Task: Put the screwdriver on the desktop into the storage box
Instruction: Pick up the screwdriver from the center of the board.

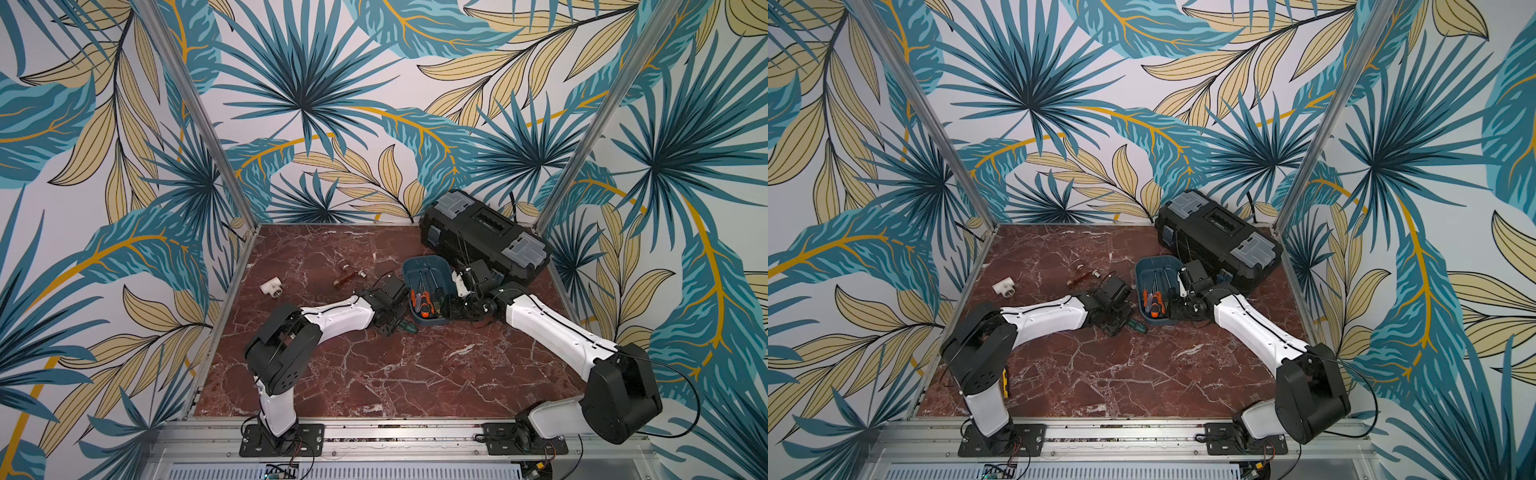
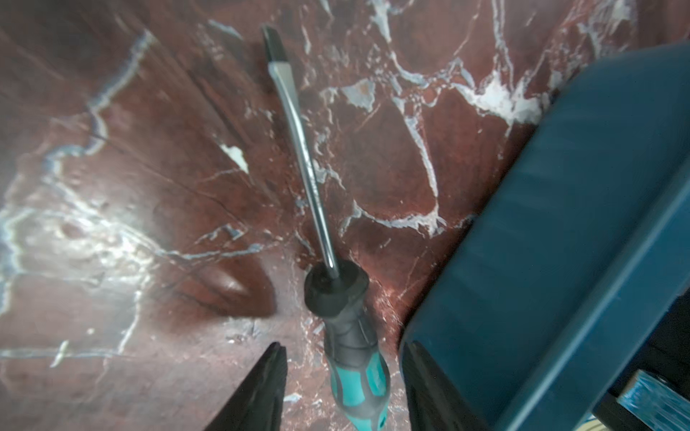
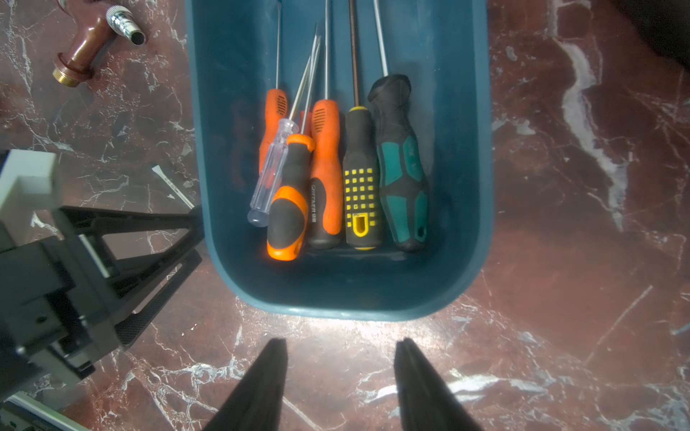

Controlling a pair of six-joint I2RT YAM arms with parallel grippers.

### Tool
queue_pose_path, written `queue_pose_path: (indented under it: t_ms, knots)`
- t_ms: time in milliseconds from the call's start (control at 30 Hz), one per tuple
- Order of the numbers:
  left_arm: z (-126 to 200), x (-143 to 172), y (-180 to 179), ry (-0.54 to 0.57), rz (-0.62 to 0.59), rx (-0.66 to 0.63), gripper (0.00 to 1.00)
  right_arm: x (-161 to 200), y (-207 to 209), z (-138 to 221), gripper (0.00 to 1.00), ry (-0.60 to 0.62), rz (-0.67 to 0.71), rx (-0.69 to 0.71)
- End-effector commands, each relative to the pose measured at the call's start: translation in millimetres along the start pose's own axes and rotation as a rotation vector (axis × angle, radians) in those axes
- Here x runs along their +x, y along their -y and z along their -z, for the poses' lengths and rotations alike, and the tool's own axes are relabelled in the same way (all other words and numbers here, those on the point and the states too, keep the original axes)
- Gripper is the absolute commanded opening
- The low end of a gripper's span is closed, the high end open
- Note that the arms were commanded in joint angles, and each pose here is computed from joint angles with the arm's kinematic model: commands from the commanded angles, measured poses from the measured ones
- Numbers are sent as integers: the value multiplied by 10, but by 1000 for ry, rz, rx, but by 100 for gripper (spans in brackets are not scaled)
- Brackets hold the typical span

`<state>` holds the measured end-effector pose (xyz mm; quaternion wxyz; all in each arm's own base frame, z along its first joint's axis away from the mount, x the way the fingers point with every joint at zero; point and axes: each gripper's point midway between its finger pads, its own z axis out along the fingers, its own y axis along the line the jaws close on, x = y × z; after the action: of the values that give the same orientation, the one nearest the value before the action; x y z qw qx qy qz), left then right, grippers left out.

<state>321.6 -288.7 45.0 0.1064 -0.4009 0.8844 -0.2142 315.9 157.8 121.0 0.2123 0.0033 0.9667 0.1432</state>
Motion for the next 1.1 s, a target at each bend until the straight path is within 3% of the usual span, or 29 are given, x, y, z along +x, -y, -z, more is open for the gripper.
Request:
queue_pose_path:
  t_ms: [0, 467, 700, 900, 967, 1067]
  knots:
    - [-6, -2, 94, -8, -4, -8, 54, 53, 36, -50, 53, -12, -11, 10]
    - [-141, 18, -172, -34, -17, -137, 29, 54, 37, -19, 53, -4, -22, 7]
    - [208, -190, -168, 53, -67, -107, 10, 32, 33, 14, 52, 11, -27, 9]
    - [922, -405, 401, 209, -334, 79, 5, 6, 56, 20, 52, 23, -23, 21]
    - [1044, -356, 636, 207, -447, 125, 4, -17, 53, 22, 52, 30, -25, 22]
    - [1017, -130, 938, 109, -575, 184, 4, -54, 30, 21, 52, 39, -30, 14]
